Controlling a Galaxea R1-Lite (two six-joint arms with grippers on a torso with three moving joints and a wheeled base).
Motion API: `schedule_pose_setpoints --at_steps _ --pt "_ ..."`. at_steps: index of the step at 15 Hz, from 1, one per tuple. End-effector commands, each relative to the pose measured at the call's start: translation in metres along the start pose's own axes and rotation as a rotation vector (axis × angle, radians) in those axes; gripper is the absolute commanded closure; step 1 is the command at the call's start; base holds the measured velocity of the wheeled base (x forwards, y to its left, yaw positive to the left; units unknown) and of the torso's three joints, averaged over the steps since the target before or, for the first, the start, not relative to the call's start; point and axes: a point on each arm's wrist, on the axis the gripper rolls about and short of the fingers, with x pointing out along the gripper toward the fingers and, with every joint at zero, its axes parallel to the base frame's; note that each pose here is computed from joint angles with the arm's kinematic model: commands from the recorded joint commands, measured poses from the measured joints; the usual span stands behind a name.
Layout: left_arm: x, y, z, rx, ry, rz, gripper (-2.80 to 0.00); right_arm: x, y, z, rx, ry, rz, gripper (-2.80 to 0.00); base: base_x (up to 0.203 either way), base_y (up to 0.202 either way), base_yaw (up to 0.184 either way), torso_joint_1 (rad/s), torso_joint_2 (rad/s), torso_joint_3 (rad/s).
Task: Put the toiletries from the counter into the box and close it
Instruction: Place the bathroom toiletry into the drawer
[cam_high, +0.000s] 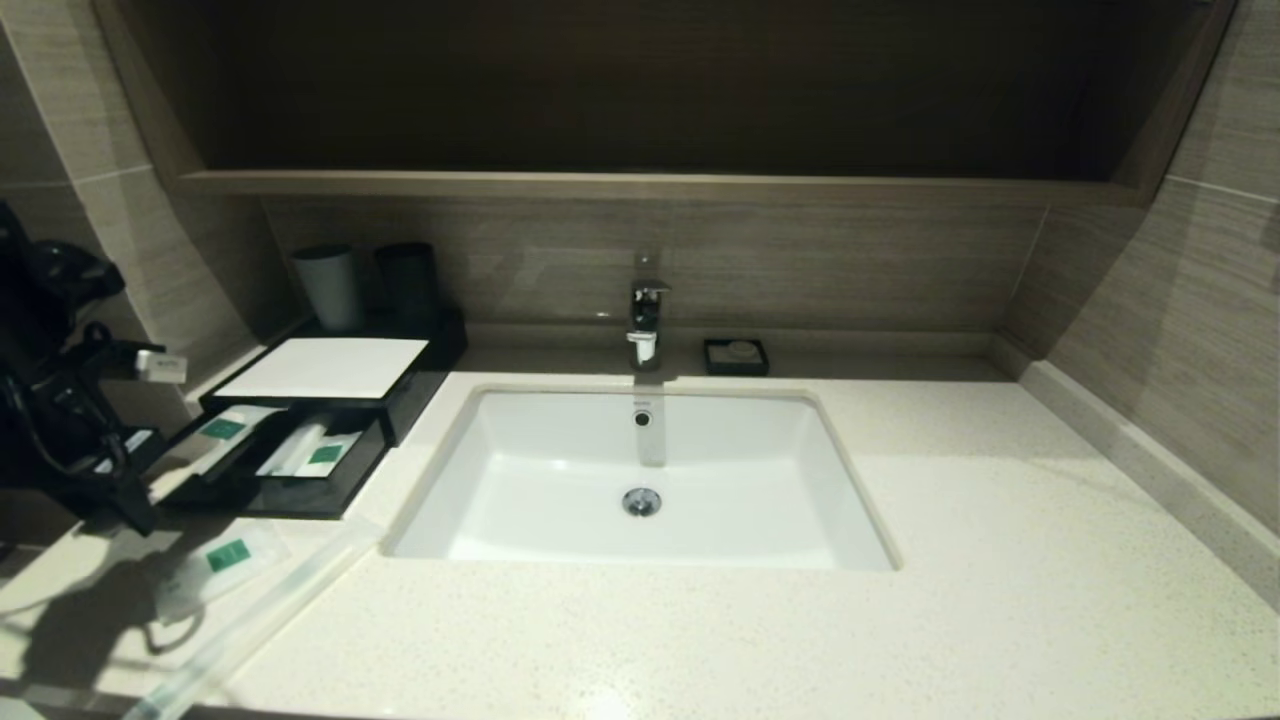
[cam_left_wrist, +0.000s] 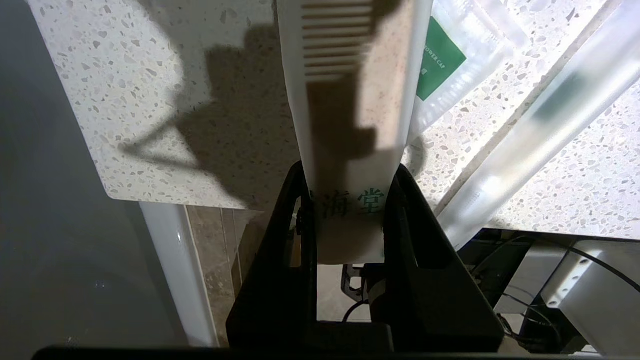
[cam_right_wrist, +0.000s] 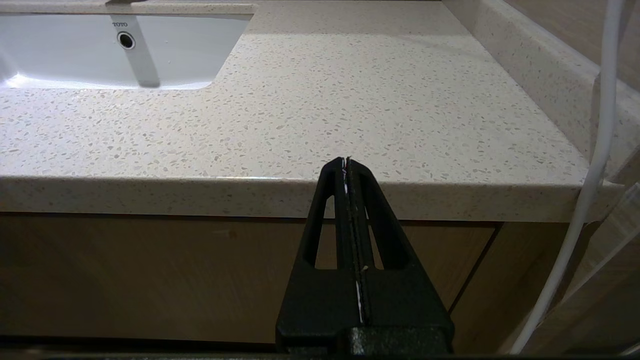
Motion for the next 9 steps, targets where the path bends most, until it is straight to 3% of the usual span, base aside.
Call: schedule_pose_setpoints --at_steps 1,9 --pt "0.005 0.000 0.006 0.005 0.026 -0.012 0.00 0.000 0.000 0.000 0.000 0.000 0.000 0.00 0.000 0.000 0.000 0.000 0.00 0.000" --pt "0.018 -0.001 0.021 0.016 0.047 -0.026 0.00 0.000 0.000 0.000 0.000 0.000 0.000 0.00 0.000 0.000 0.000 0.000 0.00 0.000"
